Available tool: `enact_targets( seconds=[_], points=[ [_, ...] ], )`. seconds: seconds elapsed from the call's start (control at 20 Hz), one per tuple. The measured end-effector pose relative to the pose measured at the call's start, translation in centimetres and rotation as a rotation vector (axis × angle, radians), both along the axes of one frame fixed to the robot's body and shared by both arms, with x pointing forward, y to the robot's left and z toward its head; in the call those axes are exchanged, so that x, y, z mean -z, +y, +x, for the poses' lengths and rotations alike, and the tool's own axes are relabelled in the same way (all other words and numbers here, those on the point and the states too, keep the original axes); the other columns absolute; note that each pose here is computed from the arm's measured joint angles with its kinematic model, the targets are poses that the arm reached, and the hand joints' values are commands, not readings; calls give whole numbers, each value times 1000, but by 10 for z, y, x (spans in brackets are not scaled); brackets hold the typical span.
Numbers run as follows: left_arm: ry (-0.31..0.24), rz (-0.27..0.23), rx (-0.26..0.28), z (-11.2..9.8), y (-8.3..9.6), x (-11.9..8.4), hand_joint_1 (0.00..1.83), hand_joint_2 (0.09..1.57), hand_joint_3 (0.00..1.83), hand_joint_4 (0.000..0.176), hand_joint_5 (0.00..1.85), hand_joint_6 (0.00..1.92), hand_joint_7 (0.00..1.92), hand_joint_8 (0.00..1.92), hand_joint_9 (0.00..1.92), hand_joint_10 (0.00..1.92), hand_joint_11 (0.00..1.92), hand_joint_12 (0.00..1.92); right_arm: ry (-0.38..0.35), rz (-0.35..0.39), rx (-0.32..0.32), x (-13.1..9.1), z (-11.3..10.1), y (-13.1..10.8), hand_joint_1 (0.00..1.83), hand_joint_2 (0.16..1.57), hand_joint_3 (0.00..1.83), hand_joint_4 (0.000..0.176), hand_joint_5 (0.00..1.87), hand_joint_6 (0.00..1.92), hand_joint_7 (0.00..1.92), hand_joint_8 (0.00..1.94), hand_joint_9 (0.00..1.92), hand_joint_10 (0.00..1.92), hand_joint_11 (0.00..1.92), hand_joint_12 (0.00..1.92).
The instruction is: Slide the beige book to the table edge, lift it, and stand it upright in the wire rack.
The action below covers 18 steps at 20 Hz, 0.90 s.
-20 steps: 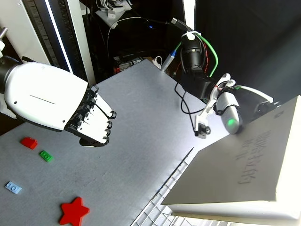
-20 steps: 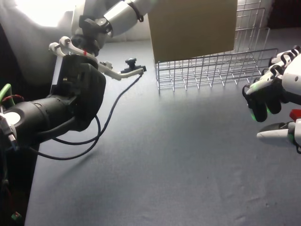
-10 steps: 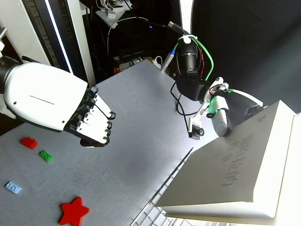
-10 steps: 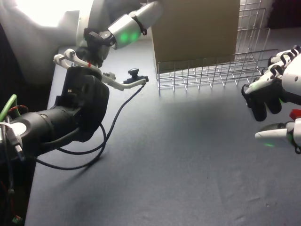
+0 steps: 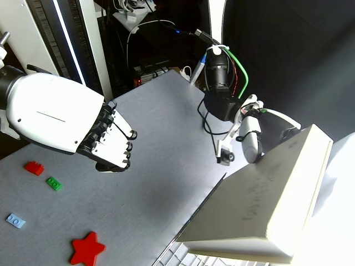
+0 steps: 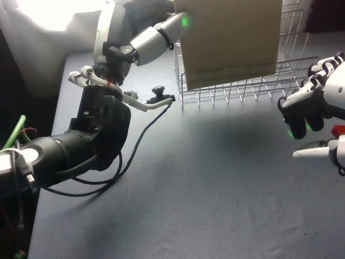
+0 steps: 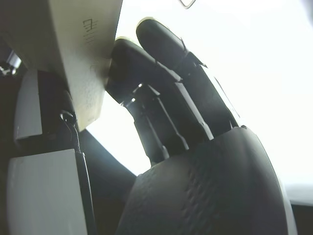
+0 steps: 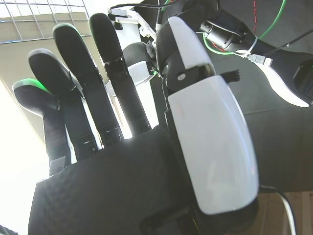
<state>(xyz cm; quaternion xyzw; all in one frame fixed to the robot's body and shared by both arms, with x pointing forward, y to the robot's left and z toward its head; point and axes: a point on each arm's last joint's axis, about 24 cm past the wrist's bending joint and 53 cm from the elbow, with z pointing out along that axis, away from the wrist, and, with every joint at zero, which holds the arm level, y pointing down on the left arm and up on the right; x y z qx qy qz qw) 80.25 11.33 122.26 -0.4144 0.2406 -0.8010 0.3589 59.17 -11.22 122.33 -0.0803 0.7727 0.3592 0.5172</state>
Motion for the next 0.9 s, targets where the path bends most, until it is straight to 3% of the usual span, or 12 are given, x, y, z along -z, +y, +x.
enact_targets(
  seconds=[0.1, 0.2, 0.3, 0.55, 0.75, 0.85, 0.9],
  points=[
    [-7, -9, -1, -2, 3, 3, 1382, 1108, 0, 0, 864, 935, 1011, 925, 1005, 1179, 867, 1246, 0, 0, 0, 0, 0, 0, 459, 1232, 0, 0, 662, 1036, 732, 1180, 598, 1560, 392, 1921],
    [-8, -21, -7, -3, 7, 6, 1392, 1076, 1, 0, 910, 860, 1082, 830, 1093, 1084, 875, 1234, 0, 0, 0, 0, 0, 0, 465, 1234, 0, 0, 662, 1046, 701, 1219, 585, 1600, 412, 1921],
    [-12, -30, -11, -3, 12, 9, 1386, 1098, 1, 0, 868, 901, 1024, 951, 1059, 1129, 882, 1215, 0, 0, 0, 0, 0, 0, 515, 1222, 0, 0, 618, 1117, 677, 1287, 572, 1610, 406, 1921],
    [-19, -40, -17, -4, 15, 12, 1384, 1101, 0, 0, 853, 953, 1014, 965, 1058, 1116, 876, 1215, -2, 2, 0, -1, 0, 0, 498, 1228, 0, 0, 606, 1135, 660, 1307, 563, 1640, 400, 1921],
    [-37, -12, -18, 1, 16, 7, 1386, 1097, 0, 0, 870, 912, 1022, 951, 1065, 1117, 884, 1208, -5, 5, -2, -2, 0, 1, 496, 1237, 0, 0, 602, 1103, 657, 1258, 557, 1613, 390, 1921],
    [-38, 13, -23, 6, 16, 4, 1378, 1120, 3, 0, 824, 990, 973, 1011, 997, 1179, 878, 1197, -6, 6, -3, -2, 0, 1, 477, 1241, 2, 0, 602, 1103, 660, 1257, 556, 1606, 380, 1921],
    [-35, 22, -25, 8, 17, 3, 1386, 1098, 0, 0, 866, 929, 1017, 959, 1065, 1107, 889, 1195, -6, 6, -3, -2, 0, 1, 509, 1236, 0, 0, 612, 1102, 677, 1281, 577, 1621, 401, 1921]
  ],
)
